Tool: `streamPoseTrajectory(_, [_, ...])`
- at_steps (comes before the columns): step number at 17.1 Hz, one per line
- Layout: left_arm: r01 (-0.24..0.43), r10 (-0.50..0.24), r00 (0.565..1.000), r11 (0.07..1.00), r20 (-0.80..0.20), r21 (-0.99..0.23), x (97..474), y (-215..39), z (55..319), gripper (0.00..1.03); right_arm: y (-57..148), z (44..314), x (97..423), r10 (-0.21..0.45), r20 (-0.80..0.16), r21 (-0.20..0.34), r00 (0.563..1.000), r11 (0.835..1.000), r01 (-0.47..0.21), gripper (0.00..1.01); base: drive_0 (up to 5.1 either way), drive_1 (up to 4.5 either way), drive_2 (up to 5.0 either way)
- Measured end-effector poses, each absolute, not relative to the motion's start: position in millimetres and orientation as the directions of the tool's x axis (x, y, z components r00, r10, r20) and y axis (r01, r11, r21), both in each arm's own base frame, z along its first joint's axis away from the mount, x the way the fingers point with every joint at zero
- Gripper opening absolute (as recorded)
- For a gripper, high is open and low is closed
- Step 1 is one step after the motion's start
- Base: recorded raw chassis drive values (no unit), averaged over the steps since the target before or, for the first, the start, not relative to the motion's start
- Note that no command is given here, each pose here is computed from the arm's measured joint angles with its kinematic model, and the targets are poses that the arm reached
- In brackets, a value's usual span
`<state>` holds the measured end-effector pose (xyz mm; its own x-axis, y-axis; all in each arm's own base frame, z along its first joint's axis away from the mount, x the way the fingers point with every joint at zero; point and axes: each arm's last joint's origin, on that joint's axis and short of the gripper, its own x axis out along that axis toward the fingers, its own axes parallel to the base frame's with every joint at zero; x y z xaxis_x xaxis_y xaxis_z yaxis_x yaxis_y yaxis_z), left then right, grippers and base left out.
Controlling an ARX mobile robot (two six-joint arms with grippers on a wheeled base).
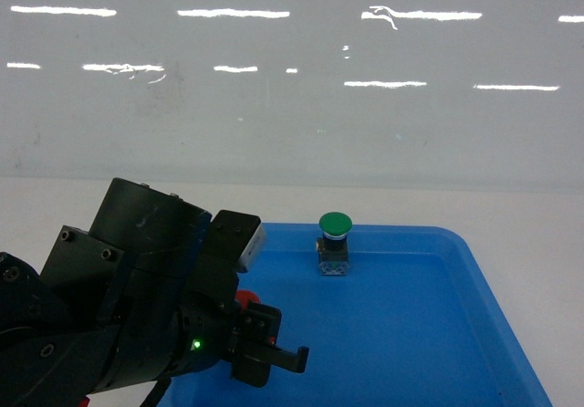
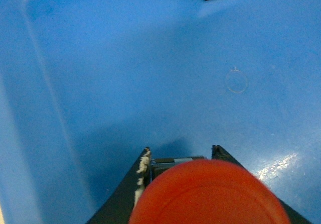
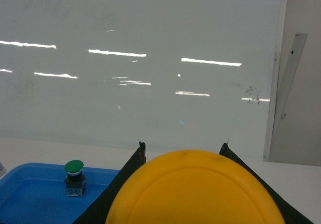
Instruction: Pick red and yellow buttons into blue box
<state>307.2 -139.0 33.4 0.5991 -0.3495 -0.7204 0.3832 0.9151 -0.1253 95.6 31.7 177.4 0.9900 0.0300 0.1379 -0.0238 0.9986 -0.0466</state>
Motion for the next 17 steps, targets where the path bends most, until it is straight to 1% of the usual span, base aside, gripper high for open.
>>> streamPoseTrajectory(1, [0.386,-0.352,0.6,0.914,-0.718,-0.126,305.6,-140.1,33.0,0.28,31.7,177.4,95.6,0.03,0.138,-0.047,0.99,0.999,-0.023,0.39,0.0,0.0,0.0])
streamPoseTrajectory(3, [0.387,-0.351,0.602,0.914,-0.717,-0.123,302.8,-141.5,32.3,0.27,31.7,177.4,95.6,0.03,0.138,-0.047,0.99,0.999,-0.024,0.39,0.0,0.0,0.0])
streamPoseTrajectory(5, [0.391,-0.349,0.616,0.914,-0.706,-0.111,293.4,-142.0,38.0,0.26,31.7,177.4,95.6,0.03,0.138,-0.047,0.99,0.999,-0.023,0.39,0.0,0.0,0.0])
streamPoseTrajectory(6, [0.387,-0.347,0.657,0.917,-0.669,-0.096,287.8,-139.6,49.0,0.26,31.7,177.4,95.6,0.03,0.138,-0.046,0.99,0.999,-0.024,0.39,0.0,0.0,0.0])
streamPoseTrajectory(7, [0.386,-0.359,0.701,0.918,-0.616,-0.095,284.9,-136.8,67.8,0.26,31.7,177.4,95.6,0.03,0.138,-0.047,0.99,0.999,-0.023,0.39,0.0,0.0,0.0])
streamPoseTrajectory(8, [0.37,-0.354,0.766,0.925,-0.537,-0.081,284.3,-131.9,89.5,0.26,31.7,177.4,95.6,0.03,0.138,-0.047,0.99,0.999,-0.024,0.39,0.0,0.0,0.0])
streamPoseTrajectory(9, [0.352,-0.347,0.807,0.932,-0.477,-0.082,283.9,-124.1,110.0,0.26,31.7,177.4,95.6,0.03,0.138,-0.046,0.99,0.999,-0.023,0.39,0.0,0.0,0.0])
streamPoseTrajectory(10, [0.33,-0.328,0.842,0.941,-0.429,-0.072,279.7,-117.4,124.6,0.26,31.7,177.4,95.6,0.03,0.138,-0.047,0.99,0.999,-0.024,0.39,0.0,0.0,0.0])
streamPoseTrajectory(11, [0.312,-0.312,0.866,0.948,-0.391,-0.064,274.0,-110.2,134.7,0.26,31.7,177.4,95.6,0.03,0.138,-0.047,0.99,0.999,-0.024,0.39,0.0,0.0,0.0])
streamPoseTrajectory(12, [0.263,-0.252,0.922,0.965,-0.295,-0.005,254.6,-105.1,151.7,0.26,31.7,177.4,95.6,0.03,0.138,-0.047,0.99,0.999,-0.024,0.39,0.0,0.0,0.0])
streamPoseTrajectory(13, [0.24,-0.228,0.941,0.971,-0.251,0.018,241.5,-102.2,157.7,0.26,31.7,177.4,95.6,0.03,0.138,-0.047,0.99,0.999,-0.023,0.39,0.0,0.0,0.0])
streamPoseTrajectory(15, [0.202,-0.192,0.957,0.979,-0.22,0.028,226.8,-89.3,158.2,0.26,31.7,177.4,95.6,0.03,0.138,-0.046,0.99,0.999,-0.023,0.39,0.0,0.0,0.0])
streamPoseTrajectory(17, [0.137,-0.129,0.972,0.99,-0.194,0.03,216.8,-72.0,157.7,0.26,31.7,177.4,95.6,0.03,0.138,-0.047,0.99,0.999,-0.024,0.39,0.0,0.0,0.0])
